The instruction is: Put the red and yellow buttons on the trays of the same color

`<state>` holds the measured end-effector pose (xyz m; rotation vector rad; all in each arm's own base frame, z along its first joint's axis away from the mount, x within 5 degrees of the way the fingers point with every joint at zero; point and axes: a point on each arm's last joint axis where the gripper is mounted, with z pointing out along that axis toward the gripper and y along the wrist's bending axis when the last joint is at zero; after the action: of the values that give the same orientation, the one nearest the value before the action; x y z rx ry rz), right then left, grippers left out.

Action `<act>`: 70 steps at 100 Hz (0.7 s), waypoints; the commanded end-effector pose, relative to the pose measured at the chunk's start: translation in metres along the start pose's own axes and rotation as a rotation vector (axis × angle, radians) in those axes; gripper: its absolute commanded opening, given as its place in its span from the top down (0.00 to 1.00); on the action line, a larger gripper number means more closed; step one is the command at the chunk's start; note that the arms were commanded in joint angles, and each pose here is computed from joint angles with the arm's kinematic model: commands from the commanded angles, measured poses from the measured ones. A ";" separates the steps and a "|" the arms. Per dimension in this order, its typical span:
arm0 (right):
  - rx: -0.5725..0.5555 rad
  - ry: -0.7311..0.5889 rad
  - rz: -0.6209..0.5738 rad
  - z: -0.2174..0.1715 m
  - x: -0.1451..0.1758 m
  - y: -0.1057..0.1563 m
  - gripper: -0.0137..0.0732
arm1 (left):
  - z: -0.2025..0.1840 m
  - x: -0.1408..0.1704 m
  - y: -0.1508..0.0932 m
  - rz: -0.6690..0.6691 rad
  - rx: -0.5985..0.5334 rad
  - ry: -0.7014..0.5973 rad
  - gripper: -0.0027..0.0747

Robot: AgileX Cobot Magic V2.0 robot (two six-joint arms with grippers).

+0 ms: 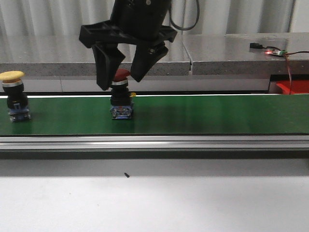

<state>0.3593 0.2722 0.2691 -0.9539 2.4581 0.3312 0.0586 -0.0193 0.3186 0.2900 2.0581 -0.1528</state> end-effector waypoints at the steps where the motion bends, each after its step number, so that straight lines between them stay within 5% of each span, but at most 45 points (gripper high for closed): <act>1: 0.005 -0.129 -0.011 -0.026 -0.017 0.002 0.30 | -0.004 -0.012 0.000 -0.007 0.005 -0.083 0.99; 19: 0.003 -0.111 -0.010 -0.019 -0.015 0.001 0.65 | -0.004 -0.012 0.000 -0.007 0.005 -0.083 0.99; 28: 0.008 -0.145 -0.012 -0.027 -0.018 0.002 0.75 | -0.004 -0.012 0.000 -0.007 0.005 -0.083 0.99; 51: 0.029 -0.238 -0.016 -0.074 -0.023 0.000 0.76 | -0.004 -0.012 0.000 -0.007 0.005 -0.083 0.99; 70: 0.104 -0.249 0.024 -0.112 -0.014 -0.031 0.76 | -0.004 -0.012 0.000 -0.007 0.005 -0.083 0.99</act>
<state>0.3549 0.2428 0.3252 -0.8617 2.3440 0.3334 0.0586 -0.0193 0.3186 0.2900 2.0581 -0.1528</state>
